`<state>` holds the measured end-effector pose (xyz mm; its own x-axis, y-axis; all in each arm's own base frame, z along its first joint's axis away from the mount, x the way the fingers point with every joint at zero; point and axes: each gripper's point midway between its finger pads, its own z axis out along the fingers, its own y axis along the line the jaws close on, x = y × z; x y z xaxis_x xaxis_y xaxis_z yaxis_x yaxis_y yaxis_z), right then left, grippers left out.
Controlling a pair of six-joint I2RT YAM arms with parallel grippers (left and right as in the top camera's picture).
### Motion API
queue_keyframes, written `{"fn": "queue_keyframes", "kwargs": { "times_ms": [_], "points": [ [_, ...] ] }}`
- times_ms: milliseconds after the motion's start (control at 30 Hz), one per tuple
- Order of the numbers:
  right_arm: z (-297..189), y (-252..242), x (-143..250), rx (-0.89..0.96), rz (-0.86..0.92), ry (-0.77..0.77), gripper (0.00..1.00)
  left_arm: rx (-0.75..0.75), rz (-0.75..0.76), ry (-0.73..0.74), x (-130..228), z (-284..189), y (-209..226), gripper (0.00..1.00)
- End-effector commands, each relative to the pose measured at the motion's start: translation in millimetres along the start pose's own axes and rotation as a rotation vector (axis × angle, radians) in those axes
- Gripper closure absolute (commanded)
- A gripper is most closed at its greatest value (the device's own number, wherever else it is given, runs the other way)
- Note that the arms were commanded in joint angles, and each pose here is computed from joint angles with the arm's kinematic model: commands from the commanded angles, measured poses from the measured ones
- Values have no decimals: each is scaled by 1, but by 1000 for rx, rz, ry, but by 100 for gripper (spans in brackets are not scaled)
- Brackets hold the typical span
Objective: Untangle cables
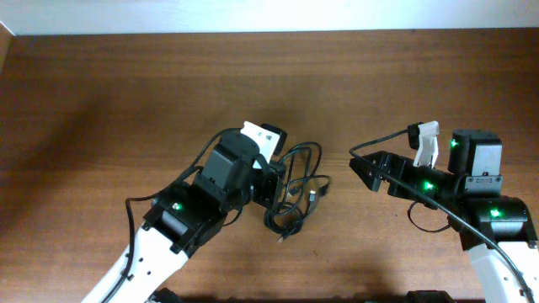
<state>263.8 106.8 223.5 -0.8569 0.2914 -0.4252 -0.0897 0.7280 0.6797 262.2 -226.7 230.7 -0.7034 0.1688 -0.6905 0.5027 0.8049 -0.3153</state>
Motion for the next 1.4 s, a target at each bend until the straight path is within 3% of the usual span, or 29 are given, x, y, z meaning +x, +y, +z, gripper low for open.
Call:
{"fn": "queue_keyframes", "kwargs": {
  "times_ms": [0,367,767,1133,1367],
  "points": [
    [-4,8,-3,-16,-27,-8,1,83,19,-36,-12,-7,-17,100],
    [-13,23,3,-73,-48,-11,1,116,-41,-144,-40,-10,-25,100],
    [-37,42,13,-111,-102,-69,3,210,-223,-347,-92,-26,-39,100],
    [-40,52,18,-170,-111,-48,13,347,-644,-392,-115,-38,-46,100],
    [-40,56,10,-181,-140,-79,16,420,-650,-392,-121,-44,-57,100]
  ]
}}
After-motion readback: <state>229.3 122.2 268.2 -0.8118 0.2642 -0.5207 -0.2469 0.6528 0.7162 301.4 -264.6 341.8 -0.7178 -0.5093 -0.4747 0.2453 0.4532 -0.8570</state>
